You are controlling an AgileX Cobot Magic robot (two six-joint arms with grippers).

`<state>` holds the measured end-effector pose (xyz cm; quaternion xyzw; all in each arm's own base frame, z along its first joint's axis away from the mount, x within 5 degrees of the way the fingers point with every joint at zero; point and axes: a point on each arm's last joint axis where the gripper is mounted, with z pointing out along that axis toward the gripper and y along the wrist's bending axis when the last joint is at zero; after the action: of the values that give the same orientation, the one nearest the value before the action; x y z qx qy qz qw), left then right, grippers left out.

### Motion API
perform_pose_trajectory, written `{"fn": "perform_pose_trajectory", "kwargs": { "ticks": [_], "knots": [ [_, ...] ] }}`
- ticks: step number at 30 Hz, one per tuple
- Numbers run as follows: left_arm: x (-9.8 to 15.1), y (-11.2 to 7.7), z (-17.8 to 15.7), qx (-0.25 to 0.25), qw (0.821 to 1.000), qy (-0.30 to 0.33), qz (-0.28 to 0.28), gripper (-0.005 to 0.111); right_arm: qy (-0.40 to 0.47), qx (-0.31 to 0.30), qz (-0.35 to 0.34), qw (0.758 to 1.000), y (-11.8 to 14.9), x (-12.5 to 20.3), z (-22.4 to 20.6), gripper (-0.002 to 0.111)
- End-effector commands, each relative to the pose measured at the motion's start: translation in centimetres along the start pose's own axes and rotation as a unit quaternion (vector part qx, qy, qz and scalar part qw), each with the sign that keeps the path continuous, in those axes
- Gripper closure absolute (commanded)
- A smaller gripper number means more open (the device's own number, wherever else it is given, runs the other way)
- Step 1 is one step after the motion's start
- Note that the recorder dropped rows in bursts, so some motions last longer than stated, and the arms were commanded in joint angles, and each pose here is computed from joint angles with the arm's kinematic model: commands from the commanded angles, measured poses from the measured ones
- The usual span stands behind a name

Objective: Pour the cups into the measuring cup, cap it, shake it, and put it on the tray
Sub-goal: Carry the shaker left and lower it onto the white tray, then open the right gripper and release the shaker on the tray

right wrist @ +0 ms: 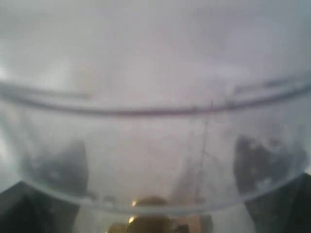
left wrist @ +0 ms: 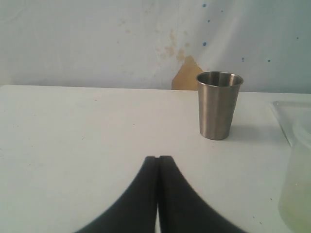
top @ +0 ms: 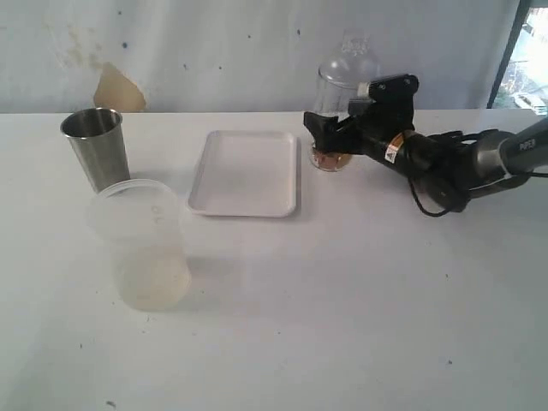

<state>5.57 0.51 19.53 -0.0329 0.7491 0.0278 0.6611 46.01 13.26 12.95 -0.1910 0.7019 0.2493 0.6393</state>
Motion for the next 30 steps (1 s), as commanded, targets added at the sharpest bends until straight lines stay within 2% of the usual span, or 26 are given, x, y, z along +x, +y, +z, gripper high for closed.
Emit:
{"fn": "perform_pose_trajectory", "kwargs": {
  "ticks": [1, 6, 11, 20, 22, 24, 25, 30],
  "knots": [
    [0.1, 0.0, 0.0, 0.002, 1.0, -0.005, -0.007, 0.107, -0.008, -0.036, 0.011, 0.999, 3.7, -1.4, 2.1, 0.108],
    [0.1, 0.0, 0.0, 0.002, 1.0, -0.005, -0.007, 0.107, 0.016, -0.06, -0.009, 0.998, 8.1, -2.2, 4.5, 0.108],
    [0.1, 0.0, 0.0, 0.002, 1.0, -0.005, -0.007, 0.107, 0.021, -0.089, -0.002, 0.996, 10.3, -0.4, 5.4, 0.108],
    [0.1, 0.0, 0.0, 0.002, 1.0, -0.005, -0.007, 0.107, 0.026, -0.082, -0.009, 0.996, 10.2, -0.2, 6.1, 0.108],
    [0.1, 0.0, 0.0, 0.002, 1.0, -0.005, -0.007, 0.107, 0.036, -0.076, -0.01, 0.996, 10.1, -0.2, 6.2, 0.104],
    [0.1, 0.0, 0.0, 0.002, 1.0, -0.005, -0.007, 0.107, 0.047, -0.068, -0.012, 0.996, 9.9, -0.1, 6.2, 0.092],
    [0.1, 0.0, 0.0, 0.002, 1.0, -0.005, -0.007, 0.107, 0.05, -0.066, -0.013, 0.996, 9.9, 0.0, 6.2, 0.082],
    [0.1, 0.0, 0.0, 0.002, 1.0, -0.005, -0.007, 0.107, 0.062, -0.058, -0.017, 0.996, 9.7, 0.0, 6.4, 0.021]
  ]
}}
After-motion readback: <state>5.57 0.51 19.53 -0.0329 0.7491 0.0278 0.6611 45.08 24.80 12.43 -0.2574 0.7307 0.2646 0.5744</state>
